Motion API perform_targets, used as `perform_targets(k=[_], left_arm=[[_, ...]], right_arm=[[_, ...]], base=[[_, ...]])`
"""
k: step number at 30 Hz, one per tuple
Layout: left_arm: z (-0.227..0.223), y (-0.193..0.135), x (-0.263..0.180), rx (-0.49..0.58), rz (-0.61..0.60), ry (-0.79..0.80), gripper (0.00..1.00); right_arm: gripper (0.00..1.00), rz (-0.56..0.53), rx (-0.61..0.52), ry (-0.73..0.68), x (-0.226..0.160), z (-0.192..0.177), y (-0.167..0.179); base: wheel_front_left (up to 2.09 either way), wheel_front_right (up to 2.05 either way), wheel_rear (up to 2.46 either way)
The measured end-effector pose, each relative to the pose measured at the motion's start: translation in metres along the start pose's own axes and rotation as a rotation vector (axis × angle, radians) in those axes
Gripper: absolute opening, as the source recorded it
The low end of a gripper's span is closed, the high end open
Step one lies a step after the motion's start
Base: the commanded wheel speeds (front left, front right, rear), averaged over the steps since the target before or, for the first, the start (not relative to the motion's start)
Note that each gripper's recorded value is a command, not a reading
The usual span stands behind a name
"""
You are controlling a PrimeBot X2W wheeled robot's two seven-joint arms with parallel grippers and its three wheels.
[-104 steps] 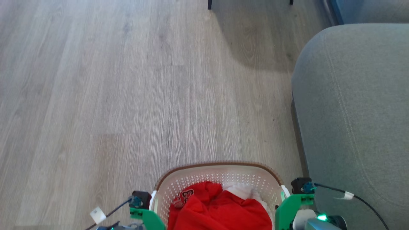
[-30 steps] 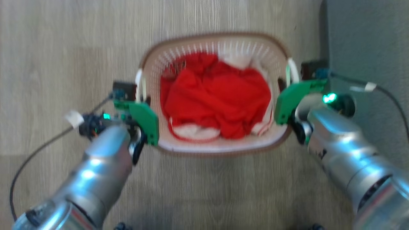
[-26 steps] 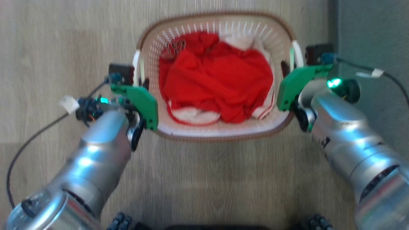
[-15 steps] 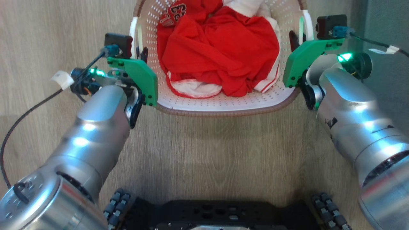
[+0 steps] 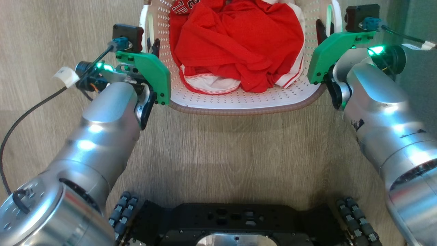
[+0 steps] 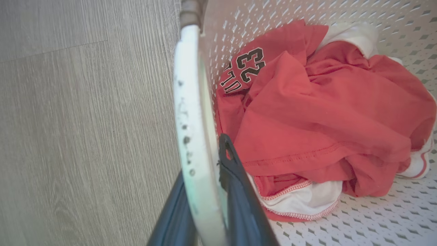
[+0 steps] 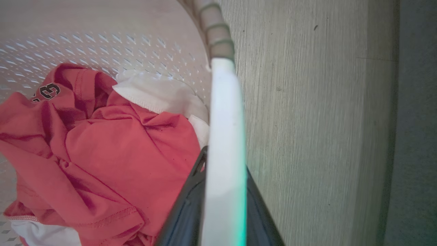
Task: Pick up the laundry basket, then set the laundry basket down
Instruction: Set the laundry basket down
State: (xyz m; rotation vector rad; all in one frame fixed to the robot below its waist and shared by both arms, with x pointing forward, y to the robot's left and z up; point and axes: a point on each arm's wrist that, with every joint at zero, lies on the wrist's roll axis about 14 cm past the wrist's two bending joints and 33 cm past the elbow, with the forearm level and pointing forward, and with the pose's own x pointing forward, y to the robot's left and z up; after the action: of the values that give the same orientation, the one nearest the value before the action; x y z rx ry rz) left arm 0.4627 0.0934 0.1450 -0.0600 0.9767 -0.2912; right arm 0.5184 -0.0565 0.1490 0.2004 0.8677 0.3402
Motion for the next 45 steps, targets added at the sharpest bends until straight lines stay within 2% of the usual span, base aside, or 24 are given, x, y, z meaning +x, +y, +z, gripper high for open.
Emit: perform_targets(k=[23,26,29,32,33,34,36,38,39,40,41,42,43,44,45], left_arm=[[-0.007,0.002,0.009,0.017,-0.007,0.016,0.0],[-0.006,0.004,0.01,0.019,0.001,0.013,0.0],[-0.005,0.004,0.01,0.019,0.002,0.011,0.07],[-0.005,0.004,0.01,0.018,0.003,0.012,0.06],[-0.006,0.004,0.01,0.018,0.003,0.013,0.07],[-0.006,0.004,0.01,0.017,0.003,0.013,0.1],[-0.005,0.005,0.011,0.01,0.005,0.008,0.24],[-0.005,0.006,0.011,0.012,0.007,0.009,0.36],[-0.004,0.006,0.011,0.011,0.009,0.008,0.49],[-0.004,0.007,0.011,0.005,0.018,0.007,0.71],[-0.003,0.007,0.011,-0.001,0.02,0.006,0.77],[-0.003,0.007,0.011,-0.003,0.02,0.007,0.84],[-0.004,0.008,0.011,-0.007,0.023,0.009,0.96],[-0.004,0.008,0.011,-0.009,0.027,0.009,1.0],[-0.004,0.009,0.011,-0.01,0.03,0.009,1.0]], right_arm=[[0.0,-0.001,0.007,0.012,0.011,-0.013,-0.002],[0.13,0.002,0.001,0.009,0.011,-0.012,-0.002],[0.15,0.004,-0.006,0.007,0.011,-0.011,-0.001],[0.16,0.007,-0.007,0.006,0.012,-0.011,-0.001],[0.19,0.007,-0.007,0.007,0.012,-0.011,-0.001],[0.23,0.006,-0.007,0.007,0.012,-0.011,-0.001],[0.35,0.008,-0.018,0.009,0.012,-0.012,-0.002],[0.43,0.008,-0.027,0.01,0.012,-0.012,-0.002],[0.47,0.009,-0.03,0.01,0.012,-0.012,-0.002],[0.48,0.009,-0.033,0.011,0.011,-0.012,-0.002],[0.49,0.009,-0.035,0.011,0.011,-0.012,-0.003],[0.58,0.009,-0.035,0.011,0.011,-0.012,-0.003],[0.72,0.009,-0.035,0.01,0.011,-0.012,-0.003],[0.91,0.009,-0.036,0.01,0.011,-0.011,-0.003],[1.0,0.01,-0.038,0.009,0.011,-0.011,-0.003]], base=[[0.0,0.0,0.0],[0.0,0.0,0.0],[0.0,0.0,0.0],[0.0,0.0,0.0],[0.0,0.0,0.0],[0.0,0.0,0.0],[0.0,0.0,0.0],[0.0,0.0,0.0],[0.0,0.0,0.0],[0.0,0.0,0.0],[0.0,0.0,0.0],[0.0,0.0,0.0],[0.0,0.0,0.0],[0.0,0.0,0.0],[0.0,0.0,0.0]])
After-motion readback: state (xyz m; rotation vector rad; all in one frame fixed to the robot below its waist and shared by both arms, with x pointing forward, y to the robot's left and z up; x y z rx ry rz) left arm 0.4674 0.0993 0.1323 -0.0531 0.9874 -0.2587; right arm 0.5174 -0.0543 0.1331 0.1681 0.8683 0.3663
